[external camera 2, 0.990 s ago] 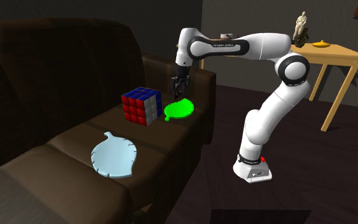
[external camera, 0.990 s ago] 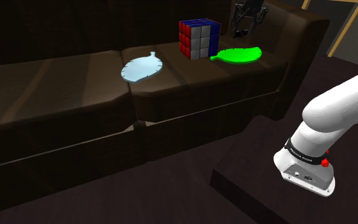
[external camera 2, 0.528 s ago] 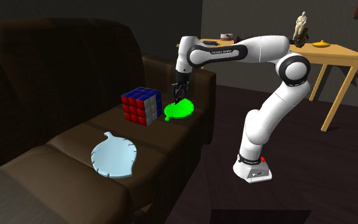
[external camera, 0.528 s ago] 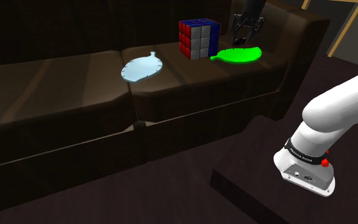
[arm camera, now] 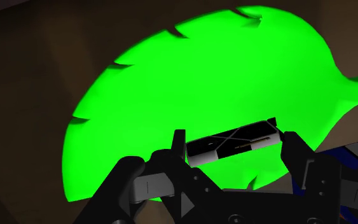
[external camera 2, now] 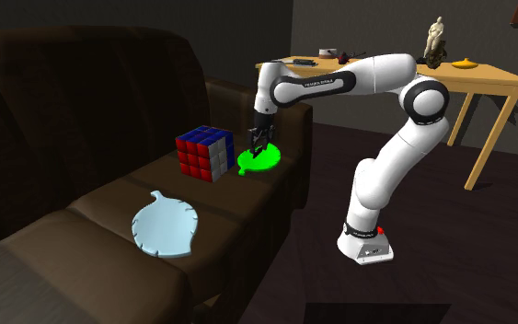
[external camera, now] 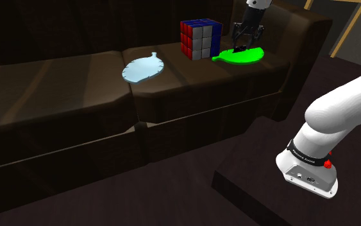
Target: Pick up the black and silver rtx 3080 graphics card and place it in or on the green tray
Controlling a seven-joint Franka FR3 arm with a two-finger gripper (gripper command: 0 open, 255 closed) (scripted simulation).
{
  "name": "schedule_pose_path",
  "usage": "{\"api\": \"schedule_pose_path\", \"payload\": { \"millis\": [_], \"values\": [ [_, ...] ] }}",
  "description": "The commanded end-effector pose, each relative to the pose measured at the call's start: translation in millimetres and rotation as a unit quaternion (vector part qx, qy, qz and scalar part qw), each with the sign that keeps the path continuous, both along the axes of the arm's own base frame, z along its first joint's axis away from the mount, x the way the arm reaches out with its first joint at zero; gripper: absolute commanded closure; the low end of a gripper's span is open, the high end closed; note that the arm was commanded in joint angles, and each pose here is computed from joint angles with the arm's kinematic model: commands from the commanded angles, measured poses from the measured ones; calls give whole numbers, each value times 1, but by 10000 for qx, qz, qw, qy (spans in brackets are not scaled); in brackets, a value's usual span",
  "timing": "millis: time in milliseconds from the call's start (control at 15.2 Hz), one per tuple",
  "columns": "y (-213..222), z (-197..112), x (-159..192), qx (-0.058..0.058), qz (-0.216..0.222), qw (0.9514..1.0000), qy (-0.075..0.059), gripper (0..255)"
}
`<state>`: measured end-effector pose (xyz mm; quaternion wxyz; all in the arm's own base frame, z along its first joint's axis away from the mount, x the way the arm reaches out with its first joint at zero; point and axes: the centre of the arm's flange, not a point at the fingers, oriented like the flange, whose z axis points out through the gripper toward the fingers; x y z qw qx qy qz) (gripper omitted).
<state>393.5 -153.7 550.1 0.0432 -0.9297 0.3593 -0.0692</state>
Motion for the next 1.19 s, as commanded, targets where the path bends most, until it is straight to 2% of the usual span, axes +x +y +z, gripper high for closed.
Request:
{"api": "schedule_pose_path", "payload": {
  "millis": [0,264,330,660,924,1122],
  "values": [
    [0,0,0,0,0,10000,-1,255],
    [0,0,0,0,0,10000,-1,255],
    [0,-1,0,0,0,10000,-1,0],
    [0,-1,0,0,0,10000,-1,0],
    [-2,49,-8,0,0,10000,-1,0],
    [-2,49,-8,0,0,10000,-1,0]
  ]
}}
